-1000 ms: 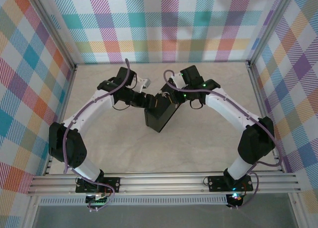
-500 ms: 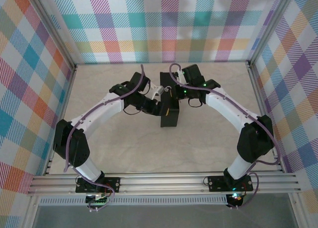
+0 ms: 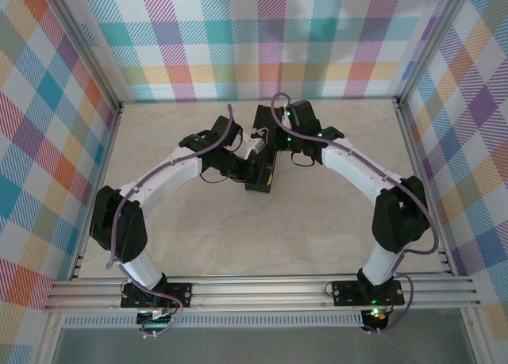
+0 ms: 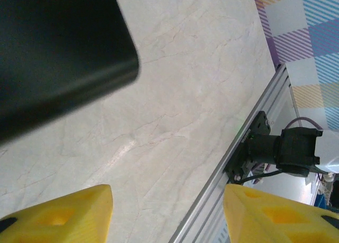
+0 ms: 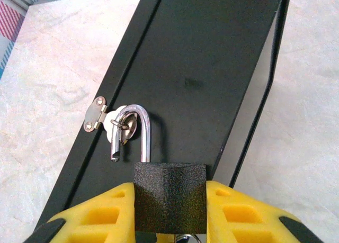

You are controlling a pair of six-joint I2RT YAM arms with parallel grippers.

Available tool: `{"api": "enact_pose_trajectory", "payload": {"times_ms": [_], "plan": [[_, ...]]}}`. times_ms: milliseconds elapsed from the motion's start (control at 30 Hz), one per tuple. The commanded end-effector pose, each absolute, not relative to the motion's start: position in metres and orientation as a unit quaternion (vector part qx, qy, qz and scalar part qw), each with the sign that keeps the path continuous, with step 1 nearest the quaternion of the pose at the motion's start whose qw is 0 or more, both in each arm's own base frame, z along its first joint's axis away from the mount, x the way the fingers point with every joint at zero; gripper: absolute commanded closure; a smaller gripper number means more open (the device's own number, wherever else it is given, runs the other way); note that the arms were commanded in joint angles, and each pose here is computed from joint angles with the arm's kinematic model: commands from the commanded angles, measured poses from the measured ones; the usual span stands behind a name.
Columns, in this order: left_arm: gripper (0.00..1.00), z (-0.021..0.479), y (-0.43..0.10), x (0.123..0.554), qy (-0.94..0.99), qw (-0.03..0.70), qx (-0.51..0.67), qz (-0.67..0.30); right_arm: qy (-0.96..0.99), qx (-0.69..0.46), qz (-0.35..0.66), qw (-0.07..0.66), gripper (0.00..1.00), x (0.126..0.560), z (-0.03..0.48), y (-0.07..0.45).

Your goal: Unlock a padlock with a key

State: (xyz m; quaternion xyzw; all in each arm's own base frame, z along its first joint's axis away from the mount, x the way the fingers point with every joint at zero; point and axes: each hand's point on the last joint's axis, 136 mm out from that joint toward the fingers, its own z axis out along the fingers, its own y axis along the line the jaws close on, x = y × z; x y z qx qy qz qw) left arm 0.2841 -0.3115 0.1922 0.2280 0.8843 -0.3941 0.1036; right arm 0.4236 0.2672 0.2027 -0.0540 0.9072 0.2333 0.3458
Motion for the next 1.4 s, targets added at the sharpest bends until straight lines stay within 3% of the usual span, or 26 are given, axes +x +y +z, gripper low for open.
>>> {"api": "enact_pose_trajectory", "payload": {"times_ms": [0,333,600,800,1000,1200,1367], "plan": [[0.43,0.212,-0.313,0.284,0.873,0.117,0.242,-0.408,0.914,-0.052,0.235,0.327,0.79,0.425,0.19,0.272],[0.33,0.259,-0.262,0.333,0.892,0.216,0.191,-0.349,0.908,-0.119,0.235,0.325,0.76,0.401,0.204,0.267],[0.33,0.22,-0.255,0.376,0.919,0.226,0.169,-0.274,0.91,-0.131,0.251,0.303,0.76,0.391,0.206,0.272],[0.36,0.19,-0.263,0.375,0.925,0.202,0.172,-0.271,0.911,-0.124,0.254,0.299,0.76,0.384,0.209,0.269],[0.42,0.173,-0.279,0.364,0.918,0.179,0.174,-0.308,0.914,-0.1,0.252,0.3,0.77,0.386,0.208,0.266],[0.61,0.163,-0.303,0.334,0.909,0.14,0.201,-0.338,0.916,-0.063,0.262,0.298,0.77,0.391,0.205,0.272],[0.68,0.155,-0.308,0.322,0.905,0.121,0.202,-0.353,0.916,-0.058,0.258,0.302,0.76,0.392,0.207,0.285]]}}
